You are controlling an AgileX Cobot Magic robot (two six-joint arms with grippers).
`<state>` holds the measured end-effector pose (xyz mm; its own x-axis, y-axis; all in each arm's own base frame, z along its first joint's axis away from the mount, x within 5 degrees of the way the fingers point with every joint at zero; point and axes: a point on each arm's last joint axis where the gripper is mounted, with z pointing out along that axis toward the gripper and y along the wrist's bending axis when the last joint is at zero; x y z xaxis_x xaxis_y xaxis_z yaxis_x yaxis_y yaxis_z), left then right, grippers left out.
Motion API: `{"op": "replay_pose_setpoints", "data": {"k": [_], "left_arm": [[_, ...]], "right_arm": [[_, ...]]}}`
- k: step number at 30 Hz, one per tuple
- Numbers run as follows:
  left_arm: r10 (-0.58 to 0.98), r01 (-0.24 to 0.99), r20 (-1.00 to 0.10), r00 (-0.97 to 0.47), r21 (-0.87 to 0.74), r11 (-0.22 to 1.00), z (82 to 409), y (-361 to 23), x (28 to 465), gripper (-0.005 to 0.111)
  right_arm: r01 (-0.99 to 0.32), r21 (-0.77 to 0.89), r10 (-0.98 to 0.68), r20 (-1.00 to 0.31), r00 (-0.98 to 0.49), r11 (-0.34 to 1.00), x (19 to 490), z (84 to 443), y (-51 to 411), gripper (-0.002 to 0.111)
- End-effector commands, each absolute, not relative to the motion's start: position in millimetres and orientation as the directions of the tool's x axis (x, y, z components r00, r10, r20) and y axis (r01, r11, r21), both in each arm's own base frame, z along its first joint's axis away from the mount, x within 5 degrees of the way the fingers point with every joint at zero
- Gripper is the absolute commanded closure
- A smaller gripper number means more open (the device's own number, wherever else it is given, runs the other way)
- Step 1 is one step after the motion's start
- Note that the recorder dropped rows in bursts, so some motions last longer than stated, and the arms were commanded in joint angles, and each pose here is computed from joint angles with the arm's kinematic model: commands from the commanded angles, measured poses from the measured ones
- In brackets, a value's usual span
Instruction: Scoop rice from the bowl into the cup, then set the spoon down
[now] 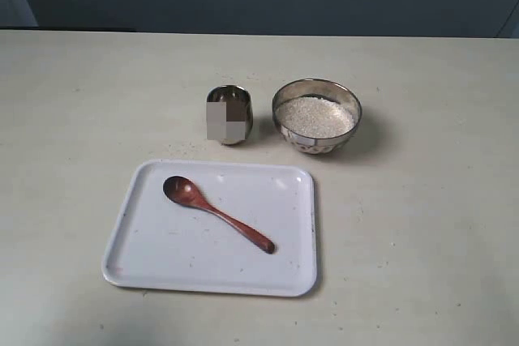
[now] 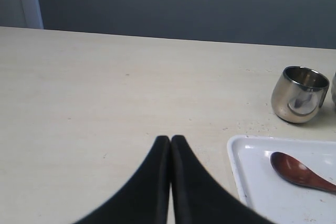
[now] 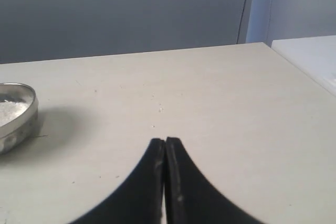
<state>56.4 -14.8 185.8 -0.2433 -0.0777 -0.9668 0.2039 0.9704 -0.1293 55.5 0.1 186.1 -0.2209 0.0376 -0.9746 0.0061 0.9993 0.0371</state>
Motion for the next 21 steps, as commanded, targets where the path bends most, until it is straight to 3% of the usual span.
{"op": "replay_pose_setpoints", "data": {"k": [1,21], "left_arm": [[-0.079,0.207,-0.969,-0.232,-0.129,0.970,187.8,-14.8,56.5,0.106],[-0.079,0.207,-0.969,-0.232,-0.129,0.970,187.8,-14.8,56.5,0.106]], "right_arm": [[0.009,0.039,0.040,-0.976,-0.214,0.999,54.8,186.0,0.0,0.108],[0.010,0.069,0.069,-0.973,-0.221,0.998,54.7,185.3,0.7,0.108]]}}
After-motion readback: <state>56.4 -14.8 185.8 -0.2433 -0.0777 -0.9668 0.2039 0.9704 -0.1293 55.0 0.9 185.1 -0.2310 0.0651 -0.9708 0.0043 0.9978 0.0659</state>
